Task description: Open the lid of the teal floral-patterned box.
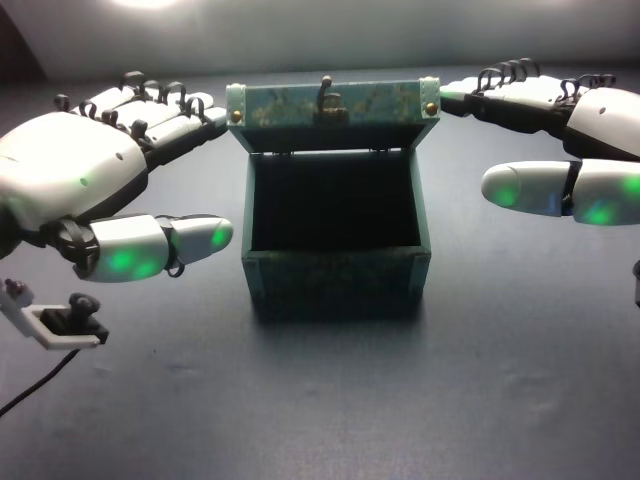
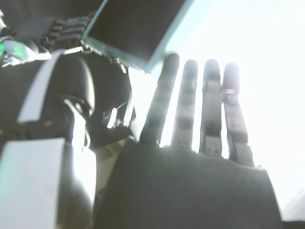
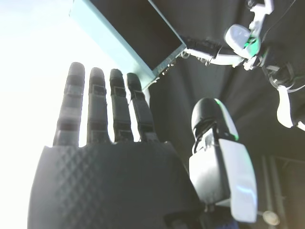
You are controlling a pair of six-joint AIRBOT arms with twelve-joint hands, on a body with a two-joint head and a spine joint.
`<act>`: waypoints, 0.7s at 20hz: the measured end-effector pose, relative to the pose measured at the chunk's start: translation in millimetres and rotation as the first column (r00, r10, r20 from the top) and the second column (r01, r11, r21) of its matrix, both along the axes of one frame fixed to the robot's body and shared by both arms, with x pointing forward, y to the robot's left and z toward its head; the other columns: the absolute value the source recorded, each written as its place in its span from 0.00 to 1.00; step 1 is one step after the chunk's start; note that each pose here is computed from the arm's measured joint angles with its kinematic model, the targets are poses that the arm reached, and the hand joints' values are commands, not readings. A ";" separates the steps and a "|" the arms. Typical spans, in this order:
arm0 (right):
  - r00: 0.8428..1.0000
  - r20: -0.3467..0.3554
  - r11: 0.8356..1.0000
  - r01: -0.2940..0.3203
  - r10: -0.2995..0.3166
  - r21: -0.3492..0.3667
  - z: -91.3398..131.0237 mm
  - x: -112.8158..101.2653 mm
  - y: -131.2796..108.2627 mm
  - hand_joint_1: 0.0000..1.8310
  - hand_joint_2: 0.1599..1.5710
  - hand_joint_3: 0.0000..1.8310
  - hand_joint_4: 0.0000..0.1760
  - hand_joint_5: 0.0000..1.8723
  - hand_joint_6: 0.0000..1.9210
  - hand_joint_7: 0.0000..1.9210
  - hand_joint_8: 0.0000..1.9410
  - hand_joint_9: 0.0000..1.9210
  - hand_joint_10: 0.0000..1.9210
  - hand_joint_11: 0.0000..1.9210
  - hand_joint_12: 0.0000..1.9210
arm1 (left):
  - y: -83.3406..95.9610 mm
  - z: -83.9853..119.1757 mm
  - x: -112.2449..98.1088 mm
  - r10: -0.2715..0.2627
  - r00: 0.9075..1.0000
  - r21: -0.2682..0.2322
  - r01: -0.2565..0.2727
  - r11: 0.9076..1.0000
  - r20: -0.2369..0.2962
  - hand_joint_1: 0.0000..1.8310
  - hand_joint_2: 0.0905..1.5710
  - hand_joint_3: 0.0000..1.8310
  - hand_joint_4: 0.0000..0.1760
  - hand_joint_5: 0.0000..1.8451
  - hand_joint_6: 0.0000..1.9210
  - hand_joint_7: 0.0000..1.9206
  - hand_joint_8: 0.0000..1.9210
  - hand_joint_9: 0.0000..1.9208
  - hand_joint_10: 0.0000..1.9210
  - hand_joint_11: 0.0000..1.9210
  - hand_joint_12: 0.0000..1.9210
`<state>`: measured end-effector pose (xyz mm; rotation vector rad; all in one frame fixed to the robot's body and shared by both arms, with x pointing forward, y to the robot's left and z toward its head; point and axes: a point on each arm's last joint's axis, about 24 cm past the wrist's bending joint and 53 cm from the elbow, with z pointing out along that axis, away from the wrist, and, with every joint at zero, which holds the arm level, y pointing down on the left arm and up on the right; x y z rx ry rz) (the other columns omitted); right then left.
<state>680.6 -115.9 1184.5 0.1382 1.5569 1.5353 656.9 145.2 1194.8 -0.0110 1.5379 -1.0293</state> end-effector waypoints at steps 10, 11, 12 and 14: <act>0.999 0.003 0.998 0.033 -0.033 0.054 3.9 9.8 -4.7 0.00 0.68 0.00 0.04 0.08 0.00 0.06 0.00 0.04 0.00 0.00 0.11 | -3.3 2.7 16.5 0.039 0.999 -0.095 -0.038 0.995 0.005 0.00 0.61 0.00 0.11 0.06 0.00 0.06 0.00 0.05 0.00 0.01 0.11; 0.999 0.001 0.998 0.036 -0.036 0.059 3.8 10.9 -4.8 0.00 0.68 0.00 0.04 0.09 0.00 0.07 0.00 0.05 0.00 0.00 0.15 | -4.0 3.2 17.3 0.041 0.999 -0.105 -0.041 0.994 0.002 0.00 0.63 0.00 0.24 0.06 0.00 0.07 0.00 0.06 0.00 0.03 0.11; 0.999 0.003 0.998 0.037 -0.038 0.059 3.2 12.2 -4.8 0.00 0.69 0.00 0.00 0.09 0.00 0.07 0.00 0.05 0.00 0.00 0.18 | -4.4 3.9 19.0 0.041 0.999 -0.102 -0.040 0.994 0.010 0.00 0.64 0.00 0.33 0.05 0.00 0.07 0.00 0.06 0.00 0.00 0.16; 0.999 -0.001 0.997 0.048 -0.048 0.067 1.7 16.4 -5.4 0.00 0.71 0.00 0.00 0.09 0.00 0.07 0.00 0.05 0.00 0.00 0.16 | -6.1 5.4 22.7 0.044 0.999 -0.110 -0.042 0.993 0.011 0.01 0.69 0.00 0.16 0.05 0.00 0.07 0.00 0.07 0.00 0.01 0.17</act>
